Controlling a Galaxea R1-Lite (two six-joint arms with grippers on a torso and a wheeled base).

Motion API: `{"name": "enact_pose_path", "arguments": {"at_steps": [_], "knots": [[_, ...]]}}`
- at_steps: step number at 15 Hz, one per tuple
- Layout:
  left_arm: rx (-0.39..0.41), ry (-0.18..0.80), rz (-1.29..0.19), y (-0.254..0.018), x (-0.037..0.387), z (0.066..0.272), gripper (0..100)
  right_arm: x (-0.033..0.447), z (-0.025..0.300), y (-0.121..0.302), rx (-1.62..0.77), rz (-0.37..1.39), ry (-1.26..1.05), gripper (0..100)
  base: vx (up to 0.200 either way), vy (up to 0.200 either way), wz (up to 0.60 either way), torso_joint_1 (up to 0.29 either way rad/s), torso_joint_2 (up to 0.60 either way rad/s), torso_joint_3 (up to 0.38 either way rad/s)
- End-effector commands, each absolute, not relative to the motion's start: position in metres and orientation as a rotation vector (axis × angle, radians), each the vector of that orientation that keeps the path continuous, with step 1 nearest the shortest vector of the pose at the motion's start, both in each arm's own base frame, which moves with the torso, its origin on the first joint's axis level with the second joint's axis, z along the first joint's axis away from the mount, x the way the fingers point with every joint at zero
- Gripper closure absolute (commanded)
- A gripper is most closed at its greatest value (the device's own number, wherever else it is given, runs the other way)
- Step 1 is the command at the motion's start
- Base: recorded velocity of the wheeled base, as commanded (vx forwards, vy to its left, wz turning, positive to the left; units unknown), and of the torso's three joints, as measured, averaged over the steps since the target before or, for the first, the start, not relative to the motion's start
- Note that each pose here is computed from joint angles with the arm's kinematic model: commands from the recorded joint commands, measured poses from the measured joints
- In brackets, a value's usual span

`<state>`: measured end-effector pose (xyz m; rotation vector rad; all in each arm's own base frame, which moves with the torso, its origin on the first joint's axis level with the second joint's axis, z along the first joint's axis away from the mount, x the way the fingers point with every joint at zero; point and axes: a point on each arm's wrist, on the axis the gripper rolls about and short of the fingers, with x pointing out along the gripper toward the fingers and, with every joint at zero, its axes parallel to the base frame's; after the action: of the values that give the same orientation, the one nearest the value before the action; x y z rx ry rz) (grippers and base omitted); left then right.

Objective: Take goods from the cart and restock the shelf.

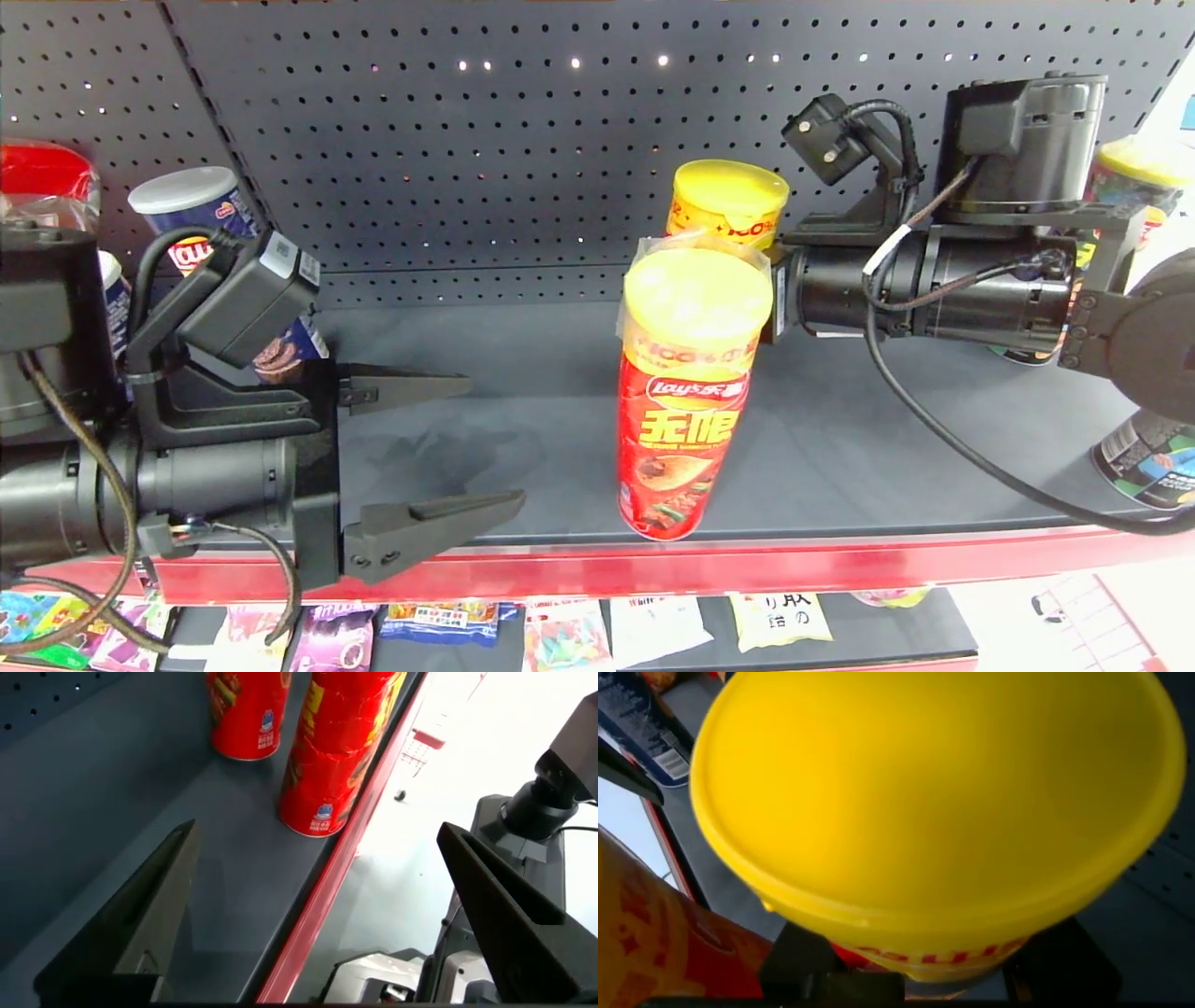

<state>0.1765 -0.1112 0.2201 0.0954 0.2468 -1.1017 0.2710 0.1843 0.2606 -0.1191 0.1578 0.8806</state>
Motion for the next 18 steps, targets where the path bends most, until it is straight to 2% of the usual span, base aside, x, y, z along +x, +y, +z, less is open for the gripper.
{"name": "enact_pose_path", "arguments": {"at_steps": [1, 3, 4, 11, 18], "knots": [[0.096, 0.244, -1.103, -0.111, 0.175, 0.220, 0, 0.270, 0.259, 0.187, -0.118, 0.890, 0.162, 100, 0.000, 0.000, 0.00, 0.000, 0.00, 0.000], [0.096, 0.242, -1.101, -0.110, 0.175, 0.221, 0, 0.270, 0.257, 0.187, -0.119, 0.890, 0.171, 100, 0.000, 0.000, 0.00, 0.000, 0.00, 0.000], [0.096, 0.244, -1.101, -0.110, 0.175, 0.220, 0, 0.269, 0.255, 0.188, -0.122, 0.895, 0.178, 0, 0.000, 0.000, 0.00, 0.000, 0.00, 0.000], [0.096, 0.244, -1.101, -0.110, 0.175, 0.220, 0, 0.257, 0.265, 0.182, -0.082, 0.875, 0.164, 0, 0.000, 0.000, 0.00, 0.000, 0.00, 0.000], [0.099, 0.250, -1.091, -0.111, 0.177, 0.219, 0, 0.243, 0.263, 0.144, -0.064, 0.781, 0.184, 0, 0.000, 0.000, 0.00, 0.000, 0.00, 0.000]]}}
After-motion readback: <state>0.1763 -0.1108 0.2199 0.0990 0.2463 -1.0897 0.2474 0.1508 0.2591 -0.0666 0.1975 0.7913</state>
